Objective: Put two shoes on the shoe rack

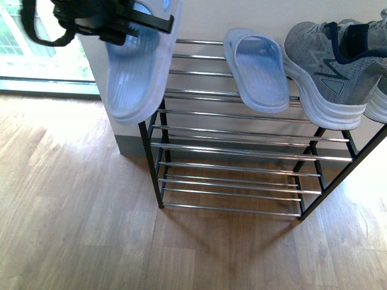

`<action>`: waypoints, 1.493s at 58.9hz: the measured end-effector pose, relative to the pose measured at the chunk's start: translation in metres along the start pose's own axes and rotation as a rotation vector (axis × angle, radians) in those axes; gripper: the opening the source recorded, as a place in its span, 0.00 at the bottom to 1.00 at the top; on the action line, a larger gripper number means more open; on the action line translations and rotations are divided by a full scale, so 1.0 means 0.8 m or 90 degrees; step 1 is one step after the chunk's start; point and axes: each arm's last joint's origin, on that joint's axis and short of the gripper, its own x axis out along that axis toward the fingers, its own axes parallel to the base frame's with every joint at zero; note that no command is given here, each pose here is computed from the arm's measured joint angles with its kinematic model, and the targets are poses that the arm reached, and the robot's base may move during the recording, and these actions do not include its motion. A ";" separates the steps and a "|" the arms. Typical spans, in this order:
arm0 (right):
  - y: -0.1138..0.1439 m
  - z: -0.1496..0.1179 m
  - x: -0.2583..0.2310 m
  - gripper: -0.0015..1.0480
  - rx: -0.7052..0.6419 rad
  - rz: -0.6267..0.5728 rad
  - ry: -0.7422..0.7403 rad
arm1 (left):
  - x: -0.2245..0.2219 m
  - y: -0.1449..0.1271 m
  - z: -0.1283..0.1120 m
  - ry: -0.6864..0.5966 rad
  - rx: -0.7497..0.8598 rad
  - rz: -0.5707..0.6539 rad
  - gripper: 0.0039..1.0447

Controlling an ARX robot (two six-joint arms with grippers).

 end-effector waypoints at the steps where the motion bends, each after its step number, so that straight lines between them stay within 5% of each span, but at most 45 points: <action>1: 0.000 0.000 0.000 0.91 0.000 0.000 0.000 | 0.005 -0.005 0.003 0.001 0.003 -0.003 0.01; 16: 0.000 0.000 0.000 0.91 0.000 0.000 0.000 | 0.067 -0.060 0.041 0.005 0.016 -0.012 0.01; 50: 0.000 0.000 0.000 0.91 0.000 0.000 0.000 | 0.133 -0.089 0.051 0.002 0.009 0.003 0.02; 73: 0.000 0.000 0.000 0.91 0.000 0.000 0.000 | 0.106 -0.084 0.040 0.022 -0.030 -0.063 0.60; 83: 0.000 0.000 0.000 0.91 0.000 0.000 0.000 | 0.014 -0.050 0.070 -0.068 -0.080 -0.114 0.92; 88: 0.000 0.000 0.000 0.91 0.000 0.000 0.000 | -0.030 -0.031 0.076 -0.117 -0.093 -0.117 0.91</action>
